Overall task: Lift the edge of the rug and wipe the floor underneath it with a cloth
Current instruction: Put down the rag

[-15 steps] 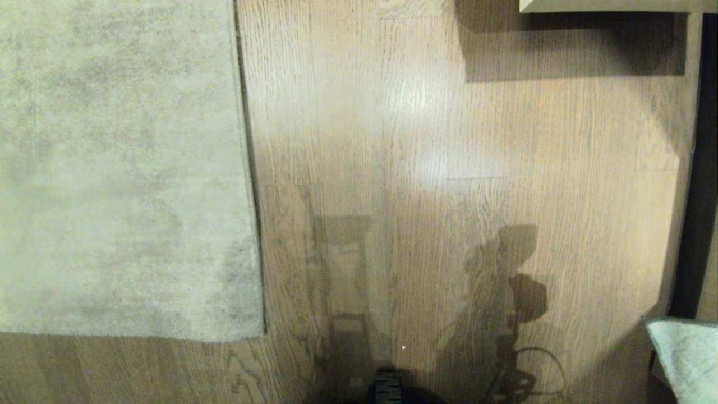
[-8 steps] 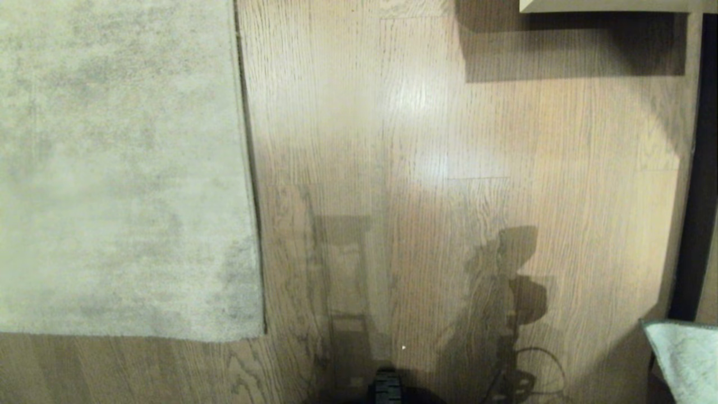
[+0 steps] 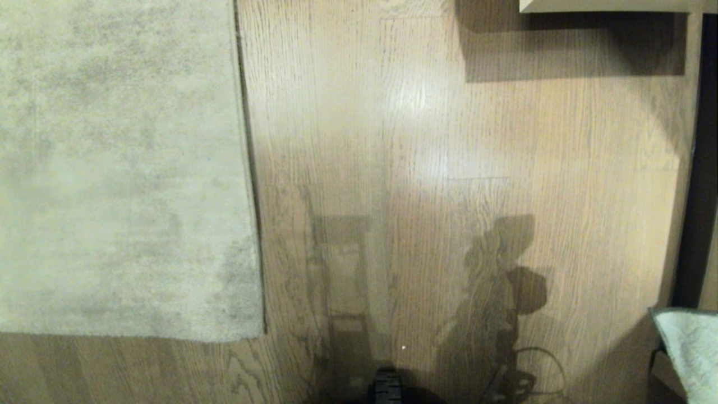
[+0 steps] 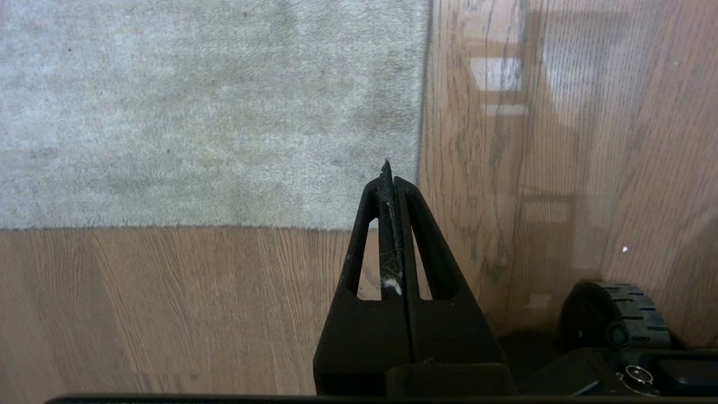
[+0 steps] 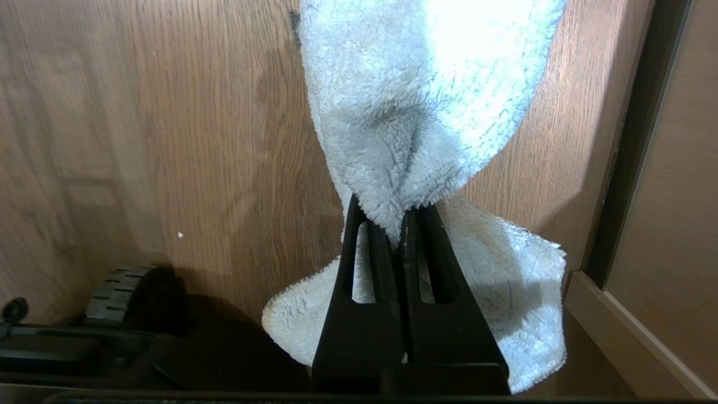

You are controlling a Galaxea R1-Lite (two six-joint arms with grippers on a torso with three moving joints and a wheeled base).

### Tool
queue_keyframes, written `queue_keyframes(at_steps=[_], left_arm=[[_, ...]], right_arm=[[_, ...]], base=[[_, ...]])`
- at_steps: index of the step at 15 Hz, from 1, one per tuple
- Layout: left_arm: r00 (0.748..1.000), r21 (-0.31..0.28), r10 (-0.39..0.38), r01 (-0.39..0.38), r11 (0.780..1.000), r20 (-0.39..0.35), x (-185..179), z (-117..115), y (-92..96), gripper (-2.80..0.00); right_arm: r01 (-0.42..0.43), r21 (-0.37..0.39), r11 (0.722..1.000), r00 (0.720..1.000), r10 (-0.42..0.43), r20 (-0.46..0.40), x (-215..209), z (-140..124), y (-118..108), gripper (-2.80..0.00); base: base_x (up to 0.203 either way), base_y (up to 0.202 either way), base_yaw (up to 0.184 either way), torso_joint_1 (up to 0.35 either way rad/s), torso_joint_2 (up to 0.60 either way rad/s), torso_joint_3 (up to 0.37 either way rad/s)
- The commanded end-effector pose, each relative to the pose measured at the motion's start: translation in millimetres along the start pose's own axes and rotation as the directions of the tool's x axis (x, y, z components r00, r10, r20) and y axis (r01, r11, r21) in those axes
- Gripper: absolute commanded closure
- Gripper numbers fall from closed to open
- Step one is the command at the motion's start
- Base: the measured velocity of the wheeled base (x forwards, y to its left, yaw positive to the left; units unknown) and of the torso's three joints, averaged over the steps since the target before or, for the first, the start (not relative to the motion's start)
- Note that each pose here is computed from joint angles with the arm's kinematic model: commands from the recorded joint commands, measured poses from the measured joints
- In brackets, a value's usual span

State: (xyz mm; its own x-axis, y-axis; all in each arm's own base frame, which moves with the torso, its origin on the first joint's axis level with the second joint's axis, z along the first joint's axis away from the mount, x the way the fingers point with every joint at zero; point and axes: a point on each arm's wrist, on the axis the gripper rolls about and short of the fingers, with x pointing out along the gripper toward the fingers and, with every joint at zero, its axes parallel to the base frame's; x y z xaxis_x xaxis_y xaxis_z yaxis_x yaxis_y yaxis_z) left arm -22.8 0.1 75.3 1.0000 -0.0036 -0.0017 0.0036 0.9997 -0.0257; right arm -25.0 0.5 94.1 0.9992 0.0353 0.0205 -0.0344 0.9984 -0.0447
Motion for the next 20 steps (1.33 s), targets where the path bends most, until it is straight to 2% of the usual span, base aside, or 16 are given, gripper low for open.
queue_keyframes(at_steps=[1, 6, 10, 13, 17, 20], left_arm=[[1.0, 0.0, -0.001, 0.001, 1.0, 0.0, 0.0, 0.0, 0.0, 0.0], [1.0, 0.0, -0.001, 0.001, 1.0, 0.0, 0.0, 0.0, 0.0, 0.0], [1.0, 0.0, 0.001, -0.001, 1.0, 0.0, 0.0, 0.0, 0.0, 0.0], [1.0, 0.0, -0.001, 0.001, 1.0, 0.0, 0.0, 0.0, 0.0, 0.0], [1.0, 0.0, -0.001, 0.001, 1.0, 0.0, 0.0, 0.0, 0.0, 0.0], [1.0, 0.0, 0.0, 0.0, 1.0, 0.0, 0.0, 0.0, 0.0, 0.0]], right_arm=[[-0.012, 0.005, 1.0, 0.999, 0.012, -0.052, 7.7, 13.2, -0.6, 0.0], [-0.109, -0.005, 0.994, 0.976, 0.106, -0.193, 32.6, 35.1, -1.1, 0.0], [-0.166, -0.003, 0.986, 0.947, 0.158, -0.279, 76.3, 55.9, 1.3, 0.0], [-0.181, -0.006, 0.983, 0.947, 0.172, -0.272, 117.7, 63.1, 4.5, 0.0], [-0.257, -0.002, 0.966, 0.934, 0.247, -0.259, 161.9, 56.9, 10.1, 0.0], [-0.267, -0.011, 0.964, 0.945, 0.259, -0.199, 198.1, 49.6, 13.6, 0.0]], base=[[0.0, 0.0, 0.0, 0.0, 0.0, 0.0], [0.0, 0.0, 0.0, 0.0, 0.0, 0.0], [0.0, 0.0, 0.0, 0.0, 0.0, 0.0], [0.0, 0.0, 0.0, 0.0, 0.0, 0.0], [0.0, 0.0, 0.0, 0.0, 0.0, 0.0], [0.0, 0.0, 0.0, 0.0, 0.0, 0.0]])
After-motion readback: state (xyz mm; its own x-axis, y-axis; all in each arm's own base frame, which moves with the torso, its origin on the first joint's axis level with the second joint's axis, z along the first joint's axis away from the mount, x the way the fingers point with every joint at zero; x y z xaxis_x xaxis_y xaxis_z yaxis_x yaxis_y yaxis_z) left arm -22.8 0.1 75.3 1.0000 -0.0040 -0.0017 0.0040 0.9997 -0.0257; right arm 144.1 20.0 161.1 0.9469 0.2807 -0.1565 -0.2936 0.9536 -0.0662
